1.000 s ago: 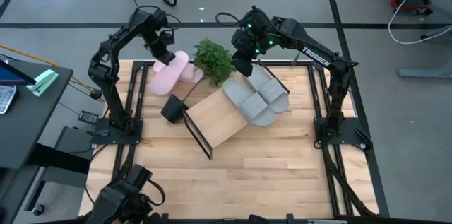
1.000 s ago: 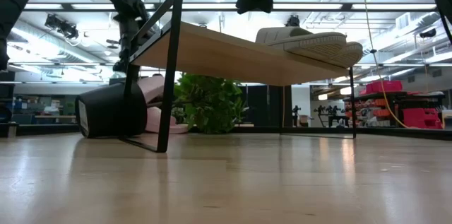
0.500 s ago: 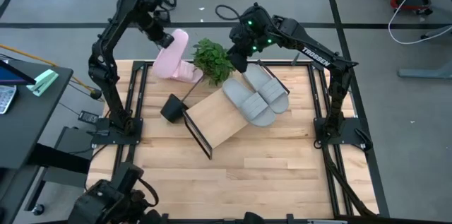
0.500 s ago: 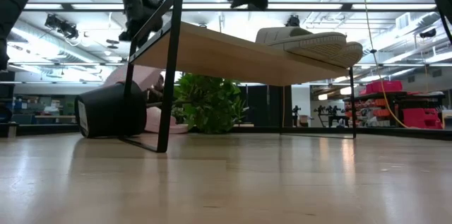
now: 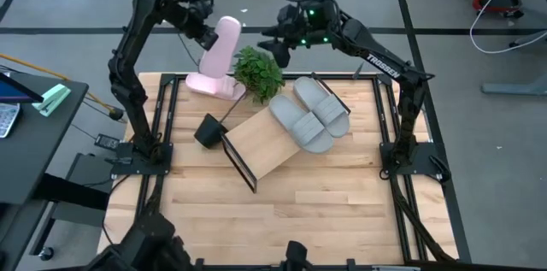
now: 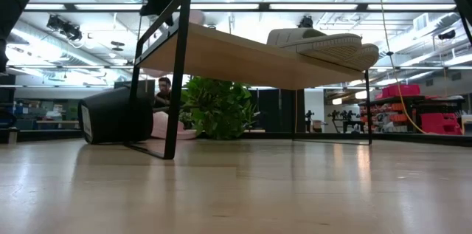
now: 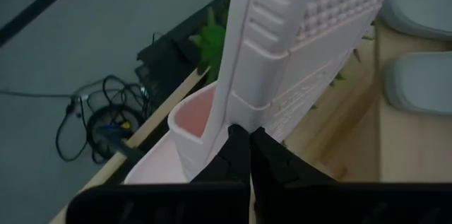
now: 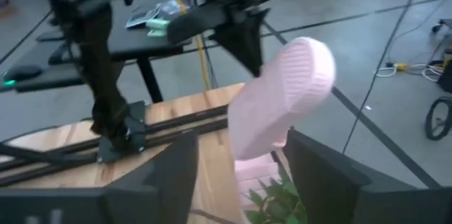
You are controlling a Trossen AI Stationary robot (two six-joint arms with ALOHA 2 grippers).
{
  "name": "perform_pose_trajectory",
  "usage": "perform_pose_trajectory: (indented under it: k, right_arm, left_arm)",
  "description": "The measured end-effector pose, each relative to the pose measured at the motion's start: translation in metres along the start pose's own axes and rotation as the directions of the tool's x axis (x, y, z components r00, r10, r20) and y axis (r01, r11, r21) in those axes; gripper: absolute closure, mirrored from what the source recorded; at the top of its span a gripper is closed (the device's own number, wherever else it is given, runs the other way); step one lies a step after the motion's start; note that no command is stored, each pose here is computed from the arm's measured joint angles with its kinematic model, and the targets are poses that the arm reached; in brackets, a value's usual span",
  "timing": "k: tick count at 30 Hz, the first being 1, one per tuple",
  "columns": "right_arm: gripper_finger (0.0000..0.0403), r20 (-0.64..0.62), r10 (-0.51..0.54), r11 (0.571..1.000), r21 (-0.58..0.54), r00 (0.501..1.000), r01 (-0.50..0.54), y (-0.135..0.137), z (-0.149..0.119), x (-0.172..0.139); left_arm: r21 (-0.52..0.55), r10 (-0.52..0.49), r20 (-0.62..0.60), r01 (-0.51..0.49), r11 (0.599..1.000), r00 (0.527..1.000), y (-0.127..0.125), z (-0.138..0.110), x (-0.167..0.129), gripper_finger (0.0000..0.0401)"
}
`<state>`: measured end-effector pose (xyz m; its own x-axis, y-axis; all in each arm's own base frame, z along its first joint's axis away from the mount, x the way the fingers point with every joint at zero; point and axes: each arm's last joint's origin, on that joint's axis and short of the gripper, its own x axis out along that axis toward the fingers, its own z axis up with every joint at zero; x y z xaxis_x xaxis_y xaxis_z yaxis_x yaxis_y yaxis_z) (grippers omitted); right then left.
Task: Pick and place slides into the shelf
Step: Put the bottom pink slides on the shelf
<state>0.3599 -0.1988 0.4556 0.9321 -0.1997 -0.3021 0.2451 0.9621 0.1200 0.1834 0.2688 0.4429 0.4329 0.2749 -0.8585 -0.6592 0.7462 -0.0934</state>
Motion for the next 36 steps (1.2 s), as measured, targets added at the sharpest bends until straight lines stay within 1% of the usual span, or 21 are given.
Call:
perform_pose_trajectory:
  k: [3, 6, 8, 11, 13, 17, 22, 26, 30, 33, 36]
  right_arm:
    - [0.0147, 0.023, -0.010, 1.000, 0.029, 1.000, 0.010, -0.005, 0.002, -0.002]
    - [0.0123, 0.056, 0.003, 0.997, 0.079, 0.998, -0.007, -0.010, 0.005, -0.001]
    - [0.0115, 0.064, 0.020, 0.995, 0.096, 0.998, -0.026, -0.011, 0.005, 0.002]
    - [0.0114, 0.034, 0.024, 0.992, 0.124, 0.999, -0.028, -0.015, -0.002, 0.012]
    - [0.0117, 0.004, 0.020, 0.991, 0.136, 1.000, -0.020, -0.017, -0.008, 0.018]
    - [0.0124, 0.023, 0.011, 0.987, 0.158, 1.000, -0.015, -0.021, -0.007, 0.020]
    - [0.0128, 0.055, -0.002, 0.989, 0.150, 0.998, -0.006, -0.025, -0.004, 0.018]
    - [0.0129, 0.050, 0.003, 0.988, 0.155, 0.999, -0.011, -0.026, -0.006, 0.021]
    - [0.0131, 0.037, 0.022, 0.987, 0.159, 0.999, -0.027, -0.026, -0.010, 0.028]
    - [0.0152, 0.034, 0.036, 0.986, 0.161, 0.999, -0.042, -0.024, -0.010, 0.028]
    - [0.0208, 0.038, 0.047, 0.987, 0.151, 0.998, -0.052, -0.022, -0.010, 0.028]
  left_arm:
    - [0.031, -0.017, 0.003, 0.017, 0.999, 1.000, -0.012, 0.002, 0.001, 0.0401]
    - [0.061, -0.031, 0.002, 0.031, 0.998, 1.000, -0.022, 0.003, 0.002, 0.0400]
    - [0.084, -0.039, 0.008, 0.038, 0.996, 0.999, -0.030, 0.004, 0.002, 0.0400]
    - [0.119, -0.026, 0.027, 0.022, 0.993, 0.999, -0.041, 0.006, 0.002, 0.0400]
    - [0.147, 0.001, 0.046, -0.007, 0.989, 0.999, -0.048, 0.008, 0.001, 0.0400]
    - [0.187, 0.050, 0.062, -0.061, 0.980, 0.997, -0.061, 0.007, -0.004, 0.0400]
    - [0.217, 0.039, 0.107, -0.061, 0.974, 0.993, -0.074, 0.006, -0.012, 0.0400]
    - [0.232, 0.027, 0.146, -0.060, 0.971, 0.989, -0.081, 0.005, -0.019, 0.0400]
    - [0.240, 0.022, 0.149, -0.058, 0.969, 0.989, -0.085, 0.004, -0.020, 0.0400]
    - [0.245, 0.018, 0.150, -0.055, 0.968, 0.988, -0.087, 0.004, -0.021, 0.0400]
    - [0.250, 0.017, 0.150, -0.055, 0.967, 0.989, -0.087, 0.004, -0.021, 0.0400]
